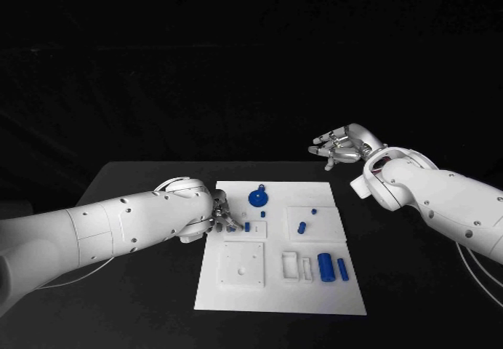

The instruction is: Assemble the parts on the task board

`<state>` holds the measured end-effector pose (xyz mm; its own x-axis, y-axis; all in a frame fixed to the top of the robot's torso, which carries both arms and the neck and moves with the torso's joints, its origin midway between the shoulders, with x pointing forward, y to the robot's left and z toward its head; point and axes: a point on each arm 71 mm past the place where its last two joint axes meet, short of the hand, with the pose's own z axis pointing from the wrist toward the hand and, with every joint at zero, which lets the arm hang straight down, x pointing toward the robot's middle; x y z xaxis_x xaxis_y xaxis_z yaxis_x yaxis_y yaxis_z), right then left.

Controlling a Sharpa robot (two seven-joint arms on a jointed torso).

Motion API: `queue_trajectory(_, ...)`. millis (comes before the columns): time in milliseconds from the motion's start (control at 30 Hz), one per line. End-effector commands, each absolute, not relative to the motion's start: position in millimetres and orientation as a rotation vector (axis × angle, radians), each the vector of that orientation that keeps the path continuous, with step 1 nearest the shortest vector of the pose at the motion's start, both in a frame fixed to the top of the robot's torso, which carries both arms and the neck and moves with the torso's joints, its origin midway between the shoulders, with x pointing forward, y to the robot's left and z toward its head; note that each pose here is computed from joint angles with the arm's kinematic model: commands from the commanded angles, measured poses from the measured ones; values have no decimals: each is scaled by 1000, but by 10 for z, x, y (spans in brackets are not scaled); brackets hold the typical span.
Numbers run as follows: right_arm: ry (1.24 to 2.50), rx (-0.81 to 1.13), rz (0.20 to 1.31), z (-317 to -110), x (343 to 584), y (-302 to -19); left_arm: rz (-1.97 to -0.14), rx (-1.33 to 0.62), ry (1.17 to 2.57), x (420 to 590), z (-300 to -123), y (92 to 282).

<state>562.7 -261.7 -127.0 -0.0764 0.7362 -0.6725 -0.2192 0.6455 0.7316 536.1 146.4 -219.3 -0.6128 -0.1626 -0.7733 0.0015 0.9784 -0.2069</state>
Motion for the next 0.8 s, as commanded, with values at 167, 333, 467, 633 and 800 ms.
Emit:
queue_trajectory(167, 1449, 451, 850, -1275, 5624, -2601, -210, -91, 2268, 5333, -2277, 1457)
queue_trajectory(333, 1450, 451, 850, -1277, 5625, -2599, -211, -93, 2267, 5339, -2275, 1459)
queue_trajectory(467, 1451, 451, 850, -1282, 5625, -2599, -212, -95, 2265, 5344, -2274, 1460)
queue_trajectory(633, 1453, 452, 850, -1290, 5624, -2600, -221, -100, 2268, 5344, -2274, 1458)
queue_trajectory(800, 1455, 453, 850, -1297, 5623, -2602, -251, -123, 2288, 5330, -2282, 1457)
